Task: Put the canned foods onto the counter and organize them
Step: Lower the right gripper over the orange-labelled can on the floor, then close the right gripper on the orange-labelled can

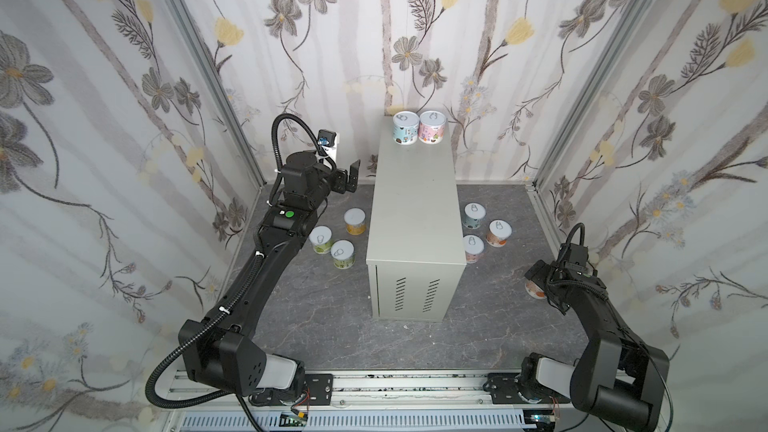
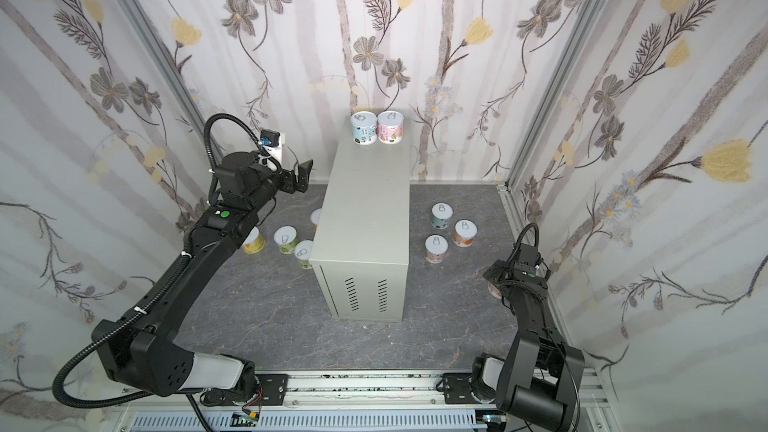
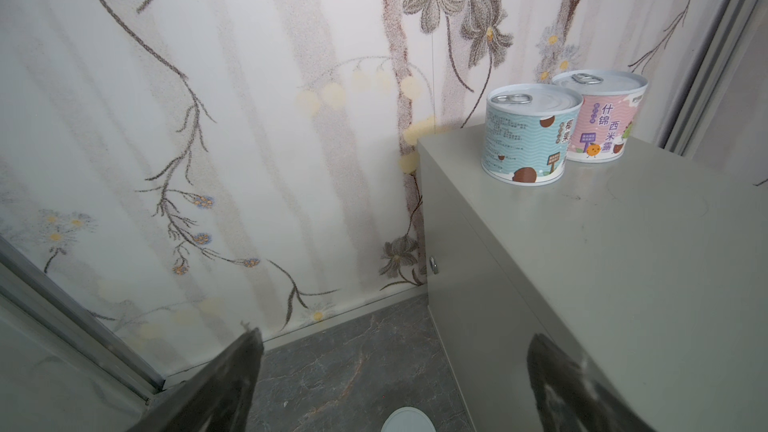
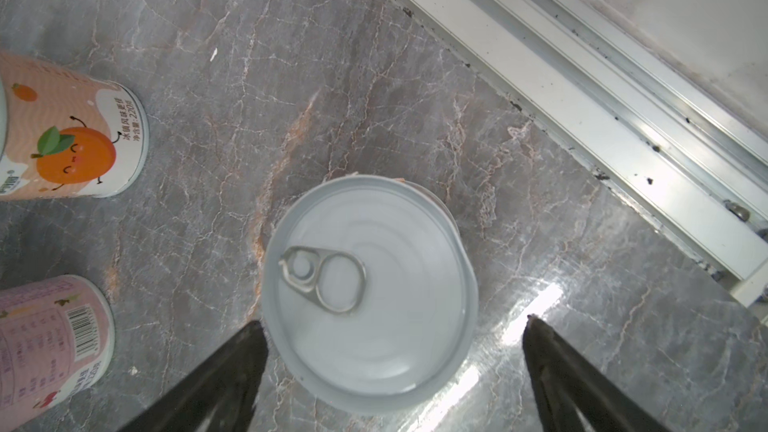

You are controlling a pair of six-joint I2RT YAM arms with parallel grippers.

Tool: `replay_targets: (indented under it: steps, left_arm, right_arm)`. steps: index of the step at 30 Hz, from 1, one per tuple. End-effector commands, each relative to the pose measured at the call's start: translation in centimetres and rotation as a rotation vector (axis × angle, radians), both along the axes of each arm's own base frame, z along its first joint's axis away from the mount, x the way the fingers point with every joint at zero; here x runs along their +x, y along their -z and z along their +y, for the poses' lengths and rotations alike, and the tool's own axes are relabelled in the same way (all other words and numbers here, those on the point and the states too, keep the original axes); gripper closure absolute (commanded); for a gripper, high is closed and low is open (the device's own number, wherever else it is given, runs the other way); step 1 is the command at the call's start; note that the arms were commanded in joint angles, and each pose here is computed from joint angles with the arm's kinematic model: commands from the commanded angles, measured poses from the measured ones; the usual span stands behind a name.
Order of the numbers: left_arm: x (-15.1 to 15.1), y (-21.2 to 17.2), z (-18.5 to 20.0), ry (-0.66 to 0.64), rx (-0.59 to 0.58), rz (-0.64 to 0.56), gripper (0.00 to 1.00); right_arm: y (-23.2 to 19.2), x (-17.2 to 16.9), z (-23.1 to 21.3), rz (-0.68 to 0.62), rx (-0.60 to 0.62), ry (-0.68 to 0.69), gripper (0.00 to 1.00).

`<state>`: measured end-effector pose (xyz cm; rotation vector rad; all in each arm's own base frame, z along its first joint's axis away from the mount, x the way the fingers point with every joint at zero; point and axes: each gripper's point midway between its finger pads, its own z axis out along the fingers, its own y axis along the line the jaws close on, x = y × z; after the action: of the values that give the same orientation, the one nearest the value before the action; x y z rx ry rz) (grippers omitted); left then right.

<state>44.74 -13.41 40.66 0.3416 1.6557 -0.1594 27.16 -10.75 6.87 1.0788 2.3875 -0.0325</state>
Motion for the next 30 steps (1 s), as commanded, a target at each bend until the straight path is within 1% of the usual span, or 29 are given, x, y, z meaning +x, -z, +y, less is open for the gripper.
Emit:
replay_targets:
  steps: [1,5,7,12,19,22,26,30]
  left_arm:
    - [0.4,-0.2,0.1,-0.004,0.021,0.003,0.0]
    - [0.7,-0.4,0.0,-0.006,0.022,0.004,0.0]
    - [0.8,-0.3,0.0,-0.01,0.026,0.007,0.0]
    - [1.3,0.0,0.0,-0.012,0.031,0.018,0.0]
    - [1.5,-0.1,-0.1,-0.01,0.037,0.022,0.0]
    - [1.5,0.2,0.1,-0.02,0.043,0.023,0.0]
    - [1.6,0.9,0.1,-0.022,0.06,0.036,0.0]
    - [1.1,0.5,0.4,-0.028,0.07,0.028,0.0]
  right_arm:
    - [-0.3,1.6,-0.7,-0.03,-0.034,-0.027,0.04]
    - [0.4,2.1,-0.8,-0.014,-0.031,-0.042,0.05]
    - [0.7,2.3,-0.7,-0.012,-0.023,-0.048,0.06]
    - [1.5,2.7,-0.3,-0.003,0.0,-0.065,0.17]
    - [1.9,2.2,-0.1,0.014,-0.002,-0.083,0.34]
    - [2.1,1.9,0.0,0.027,-0.007,-0.098,0.37]
    - [2.1,1.6,0.0,0.042,-0.027,-0.133,0.45]
    - [1.2,1.7,0.3,0.04,-0.028,-0.176,0.5]
